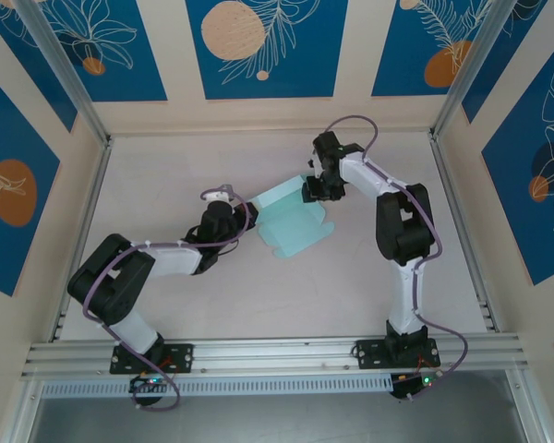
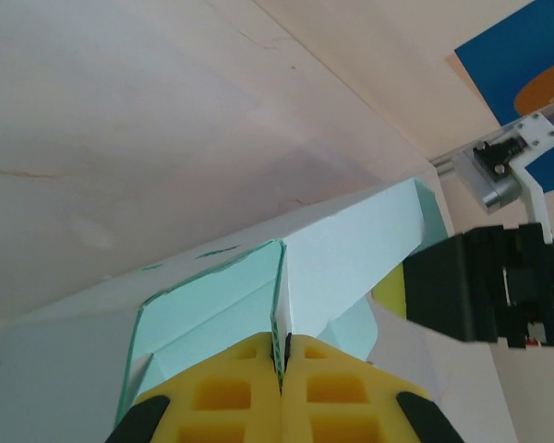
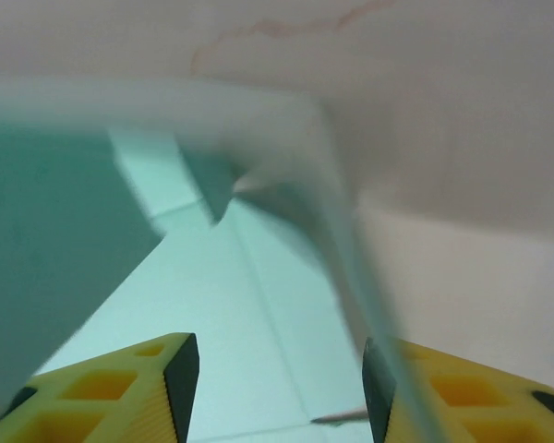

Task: Fold the paper box

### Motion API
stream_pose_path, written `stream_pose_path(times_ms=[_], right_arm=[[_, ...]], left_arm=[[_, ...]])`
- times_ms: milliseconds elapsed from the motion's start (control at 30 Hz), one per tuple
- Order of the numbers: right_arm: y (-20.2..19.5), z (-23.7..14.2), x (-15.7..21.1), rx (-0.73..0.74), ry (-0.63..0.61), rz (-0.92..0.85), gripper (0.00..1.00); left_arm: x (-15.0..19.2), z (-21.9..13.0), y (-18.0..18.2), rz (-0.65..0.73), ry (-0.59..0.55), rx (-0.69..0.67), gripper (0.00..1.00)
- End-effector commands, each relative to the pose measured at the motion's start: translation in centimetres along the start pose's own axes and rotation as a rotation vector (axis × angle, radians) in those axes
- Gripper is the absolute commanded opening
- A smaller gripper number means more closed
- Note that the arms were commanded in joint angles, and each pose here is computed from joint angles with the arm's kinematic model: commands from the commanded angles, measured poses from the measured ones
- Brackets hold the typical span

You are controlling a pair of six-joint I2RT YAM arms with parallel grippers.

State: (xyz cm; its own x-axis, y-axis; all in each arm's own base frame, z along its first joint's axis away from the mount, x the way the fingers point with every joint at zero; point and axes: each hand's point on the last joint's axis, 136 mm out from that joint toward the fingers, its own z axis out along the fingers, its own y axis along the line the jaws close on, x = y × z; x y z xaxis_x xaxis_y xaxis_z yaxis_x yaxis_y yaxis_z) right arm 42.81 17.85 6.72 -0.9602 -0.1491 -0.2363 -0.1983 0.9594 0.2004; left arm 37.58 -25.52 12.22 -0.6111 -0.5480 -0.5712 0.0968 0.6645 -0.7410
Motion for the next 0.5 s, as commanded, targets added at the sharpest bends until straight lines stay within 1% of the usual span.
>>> stream_pose_path(times_ms=[0, 100, 167, 267, 367, 467], right_arm=[[2.4, -3.2, -1.6, -0.188, -0.133, -0.04, 0.52], [1.5, -3.0, -0.9, -0.215, -0.149, -0.029, 0.52], [0.6, -2.6, -0.3, -0.194, -0.157, -0.02, 0.55], [-0.7, -1.6, 0.4, -0.168, -0.156, 0.008, 0.55], [-1.4, -0.7, 0.5, -0.178, -0.159, 0.044, 0.47], [-2.1, 0.4, -0.1, -0.168, -0.166, 0.07, 0.44]], left_arm=[[1.5, -0.2, 1.1, 0.035, 0.054, -0.033, 0.0], [1.4, -0.3, 1.2, 0.035, 0.052, -0.035, 0.0], [1.4, -0.3, 1.2, 0.033, 0.051, -0.036, 0.0], [1.2, -0.3, 1.0, 0.034, 0.047, -0.036, 0.0], [1.2, -0.3, 1.1, 0.036, 0.047, -0.038, 0.0], [1.1, -0.3, 1.2, 0.035, 0.046, -0.041, 0.0]])
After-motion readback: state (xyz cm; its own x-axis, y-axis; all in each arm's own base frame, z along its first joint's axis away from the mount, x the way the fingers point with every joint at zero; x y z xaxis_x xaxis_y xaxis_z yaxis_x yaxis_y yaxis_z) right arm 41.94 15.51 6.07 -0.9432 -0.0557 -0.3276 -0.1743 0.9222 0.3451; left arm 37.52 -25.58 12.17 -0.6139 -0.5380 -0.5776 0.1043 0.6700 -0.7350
